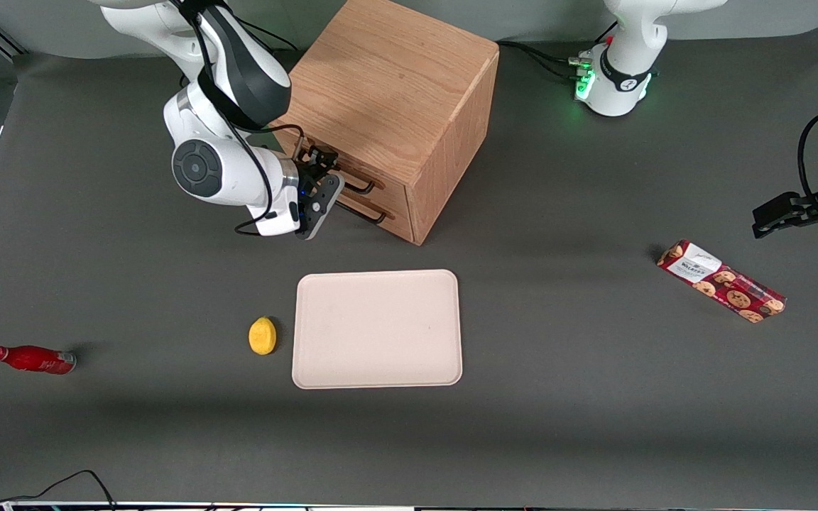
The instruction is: Open upper drawer
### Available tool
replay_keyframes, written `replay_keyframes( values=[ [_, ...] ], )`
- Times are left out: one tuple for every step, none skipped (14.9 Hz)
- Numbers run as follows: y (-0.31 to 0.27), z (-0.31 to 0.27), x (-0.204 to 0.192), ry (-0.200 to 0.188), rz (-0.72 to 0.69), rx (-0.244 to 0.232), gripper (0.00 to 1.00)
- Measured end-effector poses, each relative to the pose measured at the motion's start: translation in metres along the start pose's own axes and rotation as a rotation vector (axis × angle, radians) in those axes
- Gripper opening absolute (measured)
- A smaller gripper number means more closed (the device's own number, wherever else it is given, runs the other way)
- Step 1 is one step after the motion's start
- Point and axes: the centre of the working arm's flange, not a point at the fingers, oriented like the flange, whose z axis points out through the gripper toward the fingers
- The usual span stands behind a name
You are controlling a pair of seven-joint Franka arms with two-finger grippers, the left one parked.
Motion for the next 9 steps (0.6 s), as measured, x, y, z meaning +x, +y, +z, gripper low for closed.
replay_keyframes(
  values=[
    [0.0, 0.001, 0.0, 0.001, 0.001, -0.001, 1.0],
    [0.001, 0.002, 0.0, 0.003, 0.002, -0.002, 1.0],
    [0.002, 0.003, 0.0, 0.009, 0.004, -0.006, 1.0],
    [0.004, 0.004, 0.0, 0.014, 0.006, -0.008, 1.0],
    [0.006, 0.006, 0.001, 0.018, 0.007, -0.014, 1.0],
    [0.01, 0.008, 0.001, 0.015, 0.009, -0.018, 1.0],
    [0.012, 0.009, 0.002, 0.012, 0.01, -0.017, 1.0],
    [0.015, 0.01, 0.002, 0.015, 0.01, -0.023, 1.0],
    [0.019, 0.01, 0.003, 0.02, 0.013, -0.03, 1.0]
  ],
)
